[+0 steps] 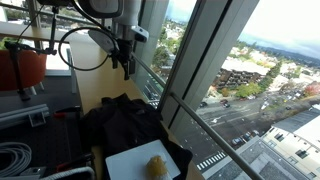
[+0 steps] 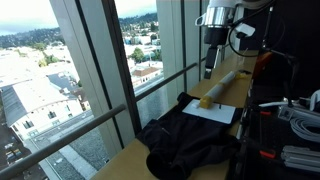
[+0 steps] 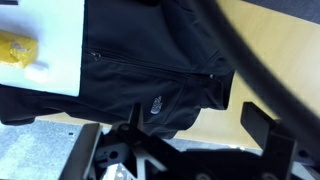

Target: Zip closed the black jersey

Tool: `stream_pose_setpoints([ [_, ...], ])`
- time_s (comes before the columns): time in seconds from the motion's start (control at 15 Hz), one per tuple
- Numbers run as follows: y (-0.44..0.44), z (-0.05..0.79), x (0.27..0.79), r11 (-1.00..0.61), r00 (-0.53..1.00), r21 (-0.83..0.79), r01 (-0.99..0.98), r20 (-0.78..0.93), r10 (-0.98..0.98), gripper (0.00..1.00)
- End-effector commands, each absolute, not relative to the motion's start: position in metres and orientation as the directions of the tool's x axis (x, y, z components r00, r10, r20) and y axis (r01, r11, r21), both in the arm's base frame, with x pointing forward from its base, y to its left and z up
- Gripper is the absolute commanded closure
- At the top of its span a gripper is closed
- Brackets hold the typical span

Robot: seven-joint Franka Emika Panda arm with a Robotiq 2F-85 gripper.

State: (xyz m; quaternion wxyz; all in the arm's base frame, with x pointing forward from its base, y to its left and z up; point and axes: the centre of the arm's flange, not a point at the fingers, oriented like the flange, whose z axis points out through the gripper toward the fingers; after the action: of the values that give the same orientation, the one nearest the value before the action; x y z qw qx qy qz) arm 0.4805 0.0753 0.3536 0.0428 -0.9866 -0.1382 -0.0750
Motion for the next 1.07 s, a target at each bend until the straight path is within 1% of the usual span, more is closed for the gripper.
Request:
stream_pose_setpoints([
  [0.0,0.059,0.314,0.485,-0.959,0.949,-0.047,0.280,0.160,0.270,0.00],
  [0.6,0.009,0.231,0.502,-0.975,0.974,-0.035,0.219,0.061,0.217,0.00],
  [1.0,-0.013,0.184,0.529,-0.972,0.970,-0.003,0.235,0.059,0.234,0.00],
])
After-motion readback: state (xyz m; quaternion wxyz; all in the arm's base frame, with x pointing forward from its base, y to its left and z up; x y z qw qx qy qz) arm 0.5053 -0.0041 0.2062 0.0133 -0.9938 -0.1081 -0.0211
